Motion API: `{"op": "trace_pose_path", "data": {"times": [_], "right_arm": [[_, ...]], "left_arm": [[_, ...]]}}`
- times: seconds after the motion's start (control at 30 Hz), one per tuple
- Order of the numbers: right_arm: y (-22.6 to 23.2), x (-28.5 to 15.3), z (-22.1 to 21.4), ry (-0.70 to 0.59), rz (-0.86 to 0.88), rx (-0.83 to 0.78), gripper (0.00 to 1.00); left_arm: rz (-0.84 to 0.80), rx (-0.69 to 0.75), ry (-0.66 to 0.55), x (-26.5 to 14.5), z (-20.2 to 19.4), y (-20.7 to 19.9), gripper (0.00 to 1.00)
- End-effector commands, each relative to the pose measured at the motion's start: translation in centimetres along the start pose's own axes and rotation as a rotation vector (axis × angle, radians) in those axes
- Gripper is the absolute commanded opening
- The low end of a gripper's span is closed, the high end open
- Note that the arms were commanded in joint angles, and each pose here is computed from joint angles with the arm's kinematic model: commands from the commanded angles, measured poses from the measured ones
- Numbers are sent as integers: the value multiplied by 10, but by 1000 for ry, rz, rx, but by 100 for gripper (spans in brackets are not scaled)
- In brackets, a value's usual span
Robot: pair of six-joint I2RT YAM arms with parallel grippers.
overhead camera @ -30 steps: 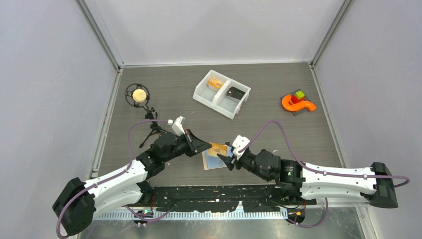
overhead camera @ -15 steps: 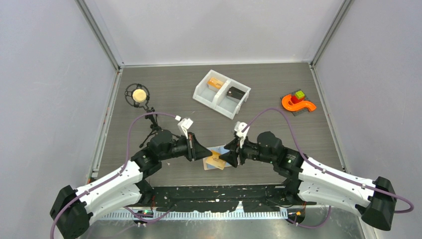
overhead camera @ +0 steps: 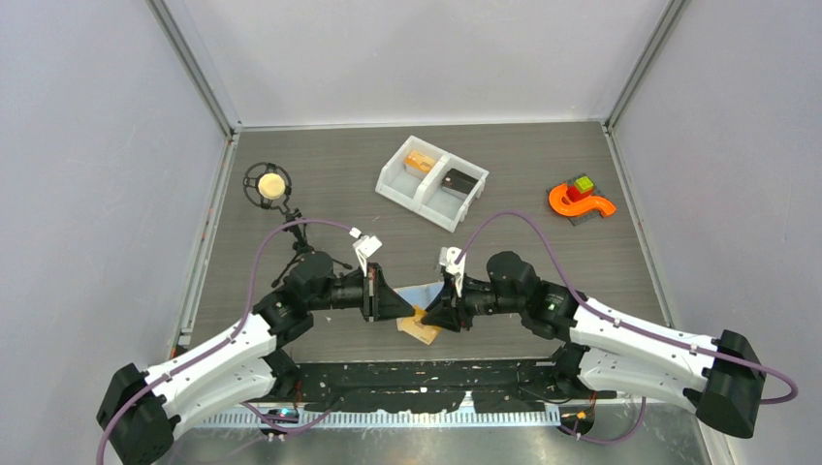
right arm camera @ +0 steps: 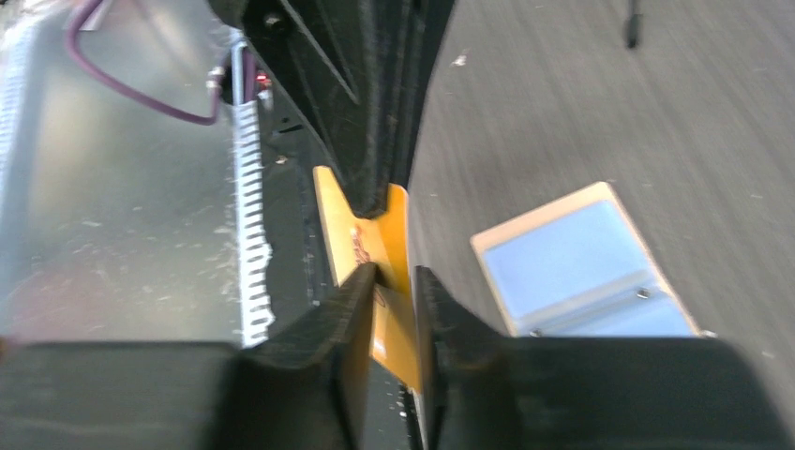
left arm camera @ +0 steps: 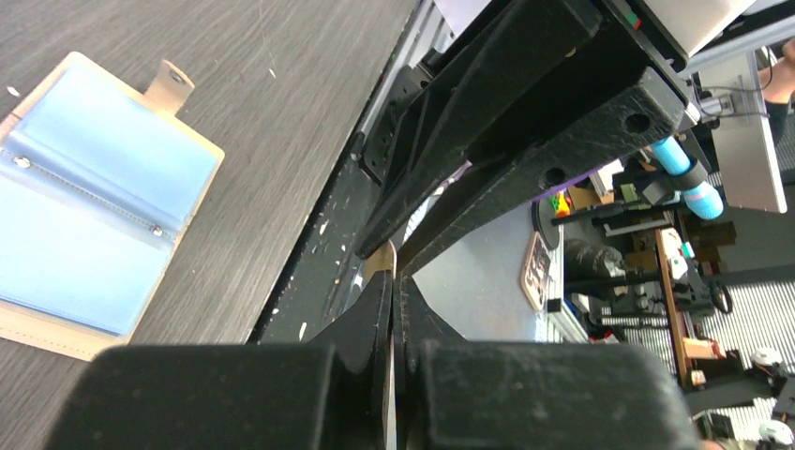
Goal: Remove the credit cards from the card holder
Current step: Place the credit card in the storage box.
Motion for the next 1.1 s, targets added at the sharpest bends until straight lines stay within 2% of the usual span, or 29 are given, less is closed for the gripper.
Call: {"op": "trace_pose_path", "data": {"times": [0.0, 0.1, 0.13, 0.2, 0.27, 0.43, 0.67, 0.9, 1.07], "right_arm": [[14, 5, 26, -92, 129, -4, 8], [17, 2, 29, -131, 130, 19, 5], [18, 0, 30, -139, 122, 23, 5], [18, -4, 32, -169, 98, 31, 5], [18, -8, 35, -214, 77, 44, 5], [16, -20, 43, -336, 19, 131, 5], [15, -32, 50, -568, -55, 250, 5], [13, -33, 53, -744, -26, 414, 5], [11, -29, 53, -785, 5, 469, 5]], "left_arm": [[-118, 92, -8, -2, 15, -16, 0], [-84, 100, -15, -5, 15, -16, 0], [-70, 101, -20, -5, 15, -16, 5], [-39, 102, -33, -8, 17, -16, 26], [-9, 110, -49, -12, 20, -18, 42], [61, 150, -133, -23, 26, -23, 59], [60, 156, -221, -29, 25, -27, 70], [-4, 166, -274, -25, 28, -28, 71], [-11, 170, -271, -17, 32, -24, 71]]}}
Point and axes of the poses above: each gripper's point midway between its finger pads, its own x axis out along the fingers, its own y axis along the line the jaws close on, z = x × y, the point moved 10 cm from there along -x, back along the fingers, and after that the axes turned 10 degrees about x, right-handed, at the moved point
